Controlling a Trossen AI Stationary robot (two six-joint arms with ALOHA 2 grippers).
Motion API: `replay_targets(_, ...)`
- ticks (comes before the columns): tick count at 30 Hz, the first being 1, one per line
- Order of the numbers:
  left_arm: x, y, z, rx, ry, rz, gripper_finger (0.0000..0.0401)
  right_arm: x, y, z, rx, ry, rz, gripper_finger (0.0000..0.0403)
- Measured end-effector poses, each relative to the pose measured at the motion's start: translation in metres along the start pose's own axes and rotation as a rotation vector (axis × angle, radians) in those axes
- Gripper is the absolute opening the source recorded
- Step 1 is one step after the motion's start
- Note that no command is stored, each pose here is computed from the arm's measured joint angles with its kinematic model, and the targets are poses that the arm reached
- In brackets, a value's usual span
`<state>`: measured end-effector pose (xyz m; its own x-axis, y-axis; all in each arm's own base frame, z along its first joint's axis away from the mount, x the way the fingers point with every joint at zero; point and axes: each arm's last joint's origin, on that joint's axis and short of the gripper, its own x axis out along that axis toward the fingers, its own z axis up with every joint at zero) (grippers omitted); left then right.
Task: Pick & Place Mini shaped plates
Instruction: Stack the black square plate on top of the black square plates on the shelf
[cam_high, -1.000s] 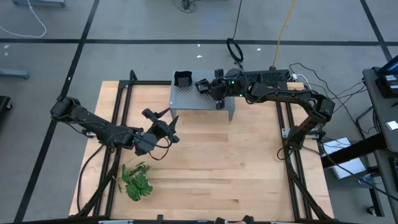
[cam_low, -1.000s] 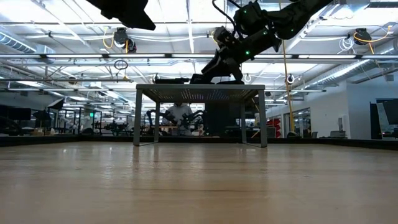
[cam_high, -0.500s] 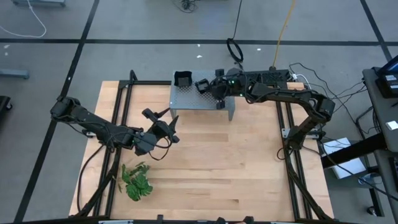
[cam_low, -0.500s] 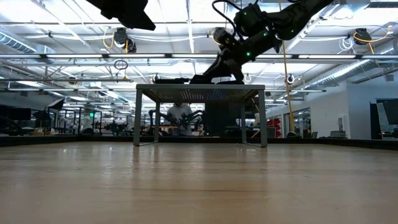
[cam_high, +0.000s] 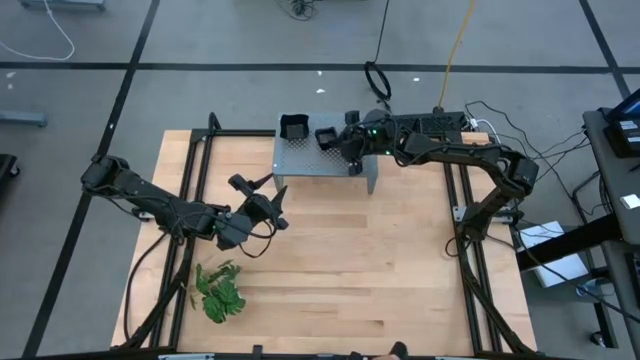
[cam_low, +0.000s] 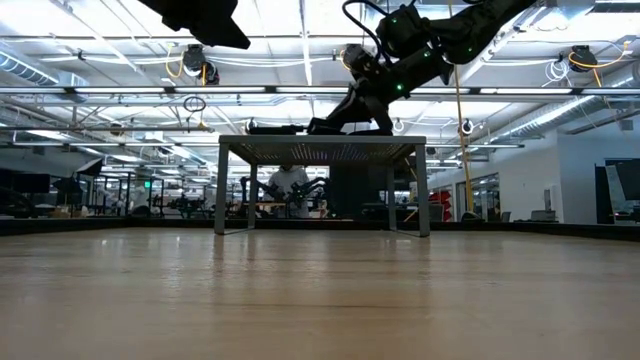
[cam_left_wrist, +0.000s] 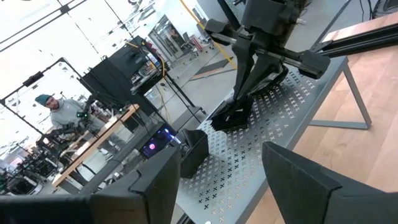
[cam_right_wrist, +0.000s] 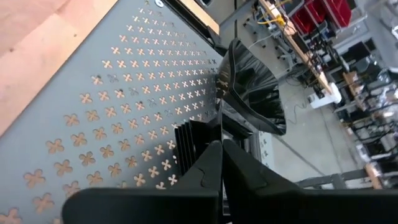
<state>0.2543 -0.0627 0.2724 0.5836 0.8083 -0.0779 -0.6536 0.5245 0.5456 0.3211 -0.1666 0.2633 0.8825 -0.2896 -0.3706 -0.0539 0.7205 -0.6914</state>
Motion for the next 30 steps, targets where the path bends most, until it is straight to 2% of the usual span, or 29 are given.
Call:
replay_targets(11,0.0,0.0,0.0,-0.001,0.0,0.0,0.023,-0.0003,-0.0011,-0.0016,-0.185,0.007,-0.003,0.0)
replay_targets(21,-0.0001,0.0,0.0001,-0.001,0.0,-0.001,0.023,-0.001,-0.0011,-0.0044,-0.199,0.024,0.012,0.0001)
replay_targets(25,-0.0001,0.0,0.0001,-0.001,0.0,-0.001,0.023,-0.001,-0.001,-0.0045,-0.199,0.024,0.014,0.0022)
replay_targets(30,-0.0001,0.0,0.0001,-0.001,0.0,-0.001,0.023,-0.0008,-0.0003,-0.0035,-0.199,0.023,0.014,0.0073)
